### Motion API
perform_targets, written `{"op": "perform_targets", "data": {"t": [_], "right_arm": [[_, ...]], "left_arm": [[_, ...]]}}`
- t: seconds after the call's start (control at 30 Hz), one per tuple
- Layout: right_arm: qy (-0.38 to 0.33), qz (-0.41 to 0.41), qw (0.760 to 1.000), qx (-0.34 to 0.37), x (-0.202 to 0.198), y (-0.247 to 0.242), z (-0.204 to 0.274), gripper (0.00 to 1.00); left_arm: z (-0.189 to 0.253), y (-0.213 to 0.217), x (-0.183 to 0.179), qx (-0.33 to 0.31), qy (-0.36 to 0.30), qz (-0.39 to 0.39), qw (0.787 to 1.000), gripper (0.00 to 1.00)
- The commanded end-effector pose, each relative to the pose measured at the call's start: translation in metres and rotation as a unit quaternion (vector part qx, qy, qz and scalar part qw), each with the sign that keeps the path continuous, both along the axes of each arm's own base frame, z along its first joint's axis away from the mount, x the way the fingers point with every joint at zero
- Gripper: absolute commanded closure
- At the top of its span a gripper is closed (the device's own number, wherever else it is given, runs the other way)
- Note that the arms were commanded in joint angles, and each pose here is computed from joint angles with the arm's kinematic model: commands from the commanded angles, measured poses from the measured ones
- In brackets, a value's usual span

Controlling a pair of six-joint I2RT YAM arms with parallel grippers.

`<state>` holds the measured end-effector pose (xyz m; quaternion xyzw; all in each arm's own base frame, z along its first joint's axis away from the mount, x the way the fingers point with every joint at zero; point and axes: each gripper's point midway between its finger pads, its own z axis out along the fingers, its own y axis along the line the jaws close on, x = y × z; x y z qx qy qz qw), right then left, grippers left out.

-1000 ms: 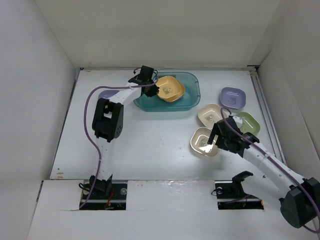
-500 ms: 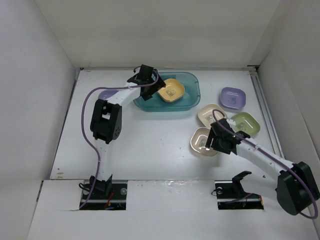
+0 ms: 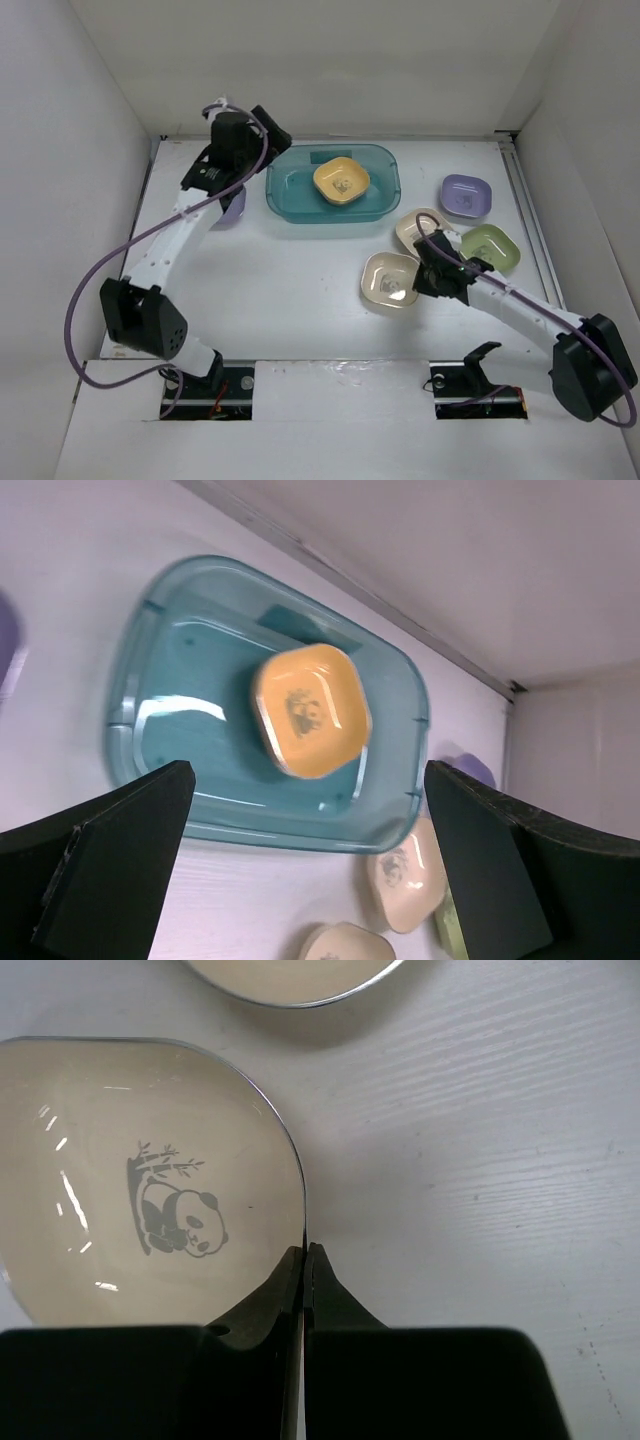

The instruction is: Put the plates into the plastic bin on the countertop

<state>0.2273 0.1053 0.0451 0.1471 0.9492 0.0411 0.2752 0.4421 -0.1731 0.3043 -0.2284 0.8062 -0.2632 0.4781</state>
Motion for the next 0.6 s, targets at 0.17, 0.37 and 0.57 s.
{"op": "perform_targets", "data": {"t": [0.17, 0.37, 0.57], "right_arm": [[-0.143, 0.066, 0.984, 0.083, 0.017, 0.056, 0.138, 1.00], [-0.191, 0.115, 0.974, 0.048, 0.049, 0.068, 0.192, 1.00], [-0.209, 0.150, 0.966, 0.013, 0.146, 0.088, 0.201, 1.00]], "left_arm": [[-0.071, 0.111, -0.024, 0.037, 0.070, 0.109, 0.991, 0.00], [-0.109, 0.149, -0.033, 0.053, 0.110, 0.180, 0.976, 0.00], [-0.139, 0.180, -0.037, 0.032, 0.145, 0.222, 0.964, 0.00]]}}
